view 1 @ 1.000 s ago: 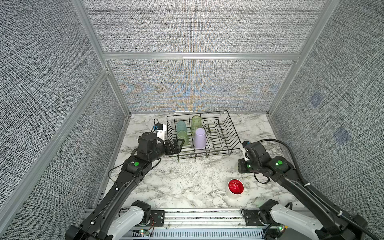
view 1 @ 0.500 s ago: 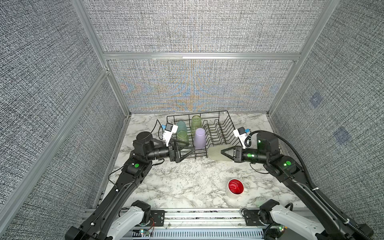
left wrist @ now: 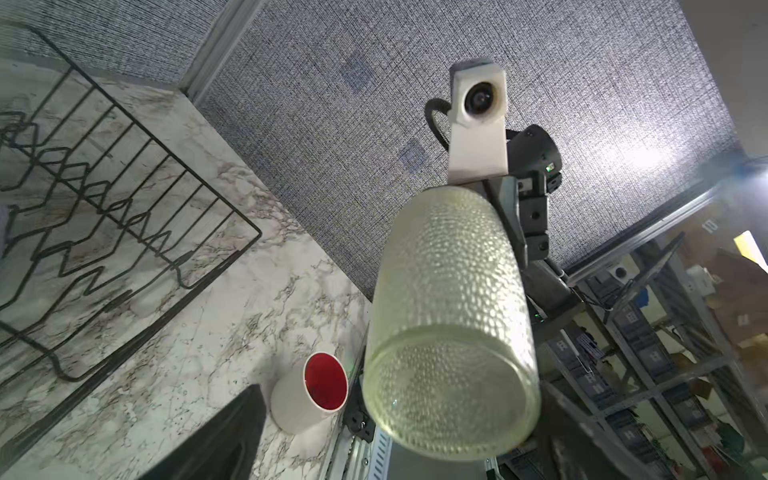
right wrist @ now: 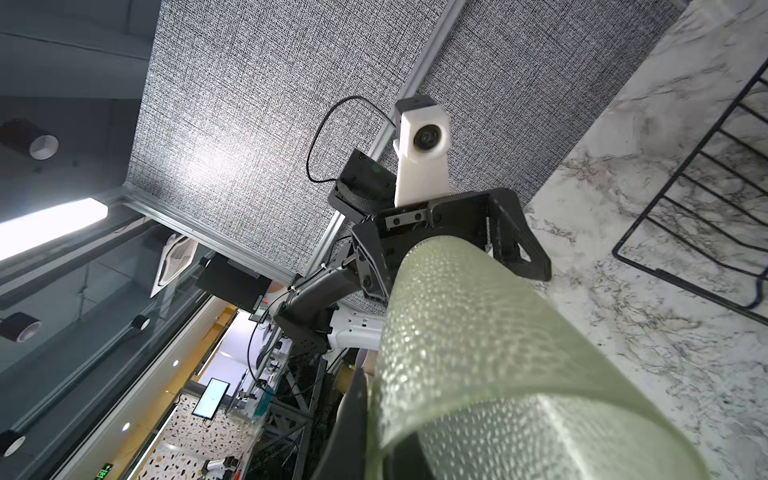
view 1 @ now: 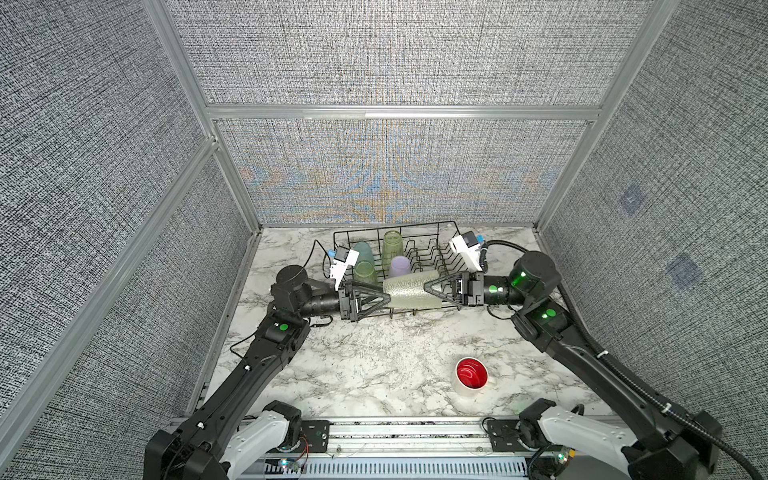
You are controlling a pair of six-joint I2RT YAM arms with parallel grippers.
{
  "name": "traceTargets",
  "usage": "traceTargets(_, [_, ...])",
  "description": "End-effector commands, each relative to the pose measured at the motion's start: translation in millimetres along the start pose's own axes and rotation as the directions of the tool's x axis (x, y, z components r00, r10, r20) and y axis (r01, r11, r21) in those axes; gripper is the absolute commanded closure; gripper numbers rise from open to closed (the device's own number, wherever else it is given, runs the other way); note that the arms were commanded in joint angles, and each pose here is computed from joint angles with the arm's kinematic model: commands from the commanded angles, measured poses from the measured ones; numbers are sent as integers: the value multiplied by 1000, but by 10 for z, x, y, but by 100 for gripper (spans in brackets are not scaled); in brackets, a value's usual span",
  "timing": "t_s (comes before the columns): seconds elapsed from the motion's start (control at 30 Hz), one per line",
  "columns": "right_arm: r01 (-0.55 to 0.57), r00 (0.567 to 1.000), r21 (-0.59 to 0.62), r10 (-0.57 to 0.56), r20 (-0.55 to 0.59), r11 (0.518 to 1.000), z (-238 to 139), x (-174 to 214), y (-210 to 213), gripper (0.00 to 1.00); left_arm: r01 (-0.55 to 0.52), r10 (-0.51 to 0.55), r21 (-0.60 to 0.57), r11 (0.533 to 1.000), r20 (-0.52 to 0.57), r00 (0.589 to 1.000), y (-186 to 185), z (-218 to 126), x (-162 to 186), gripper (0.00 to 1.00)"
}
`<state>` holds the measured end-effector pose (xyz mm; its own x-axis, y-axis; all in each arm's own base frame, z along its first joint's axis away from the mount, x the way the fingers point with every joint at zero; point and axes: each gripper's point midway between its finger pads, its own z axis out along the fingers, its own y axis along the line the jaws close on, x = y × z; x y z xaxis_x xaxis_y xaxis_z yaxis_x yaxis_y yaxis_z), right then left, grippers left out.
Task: Load the cups into the dish rack
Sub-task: 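Grasp the pale green cup with the left gripper while right gripper releases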
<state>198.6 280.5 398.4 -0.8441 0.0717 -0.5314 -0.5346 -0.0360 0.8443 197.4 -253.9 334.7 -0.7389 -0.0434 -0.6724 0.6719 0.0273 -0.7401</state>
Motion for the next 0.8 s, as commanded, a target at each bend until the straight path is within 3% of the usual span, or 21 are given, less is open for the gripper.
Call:
traceTargets(0.0, [31,1000,-50,-31,4,998,57,-45,100,100,-73,75,100,992,-17,997,-269,3,-10,0])
traceTargets(0.43, [-42,999,-163,39,-22,986,293,-121,30,100,-49,48,55,997,20,999,-169,34,-67,3])
traceTargets(0.77, [-97,995,-163,96,-18,982,388,-133,-187,100,-13,13,0,1000,40,999,3,74,-137,14])
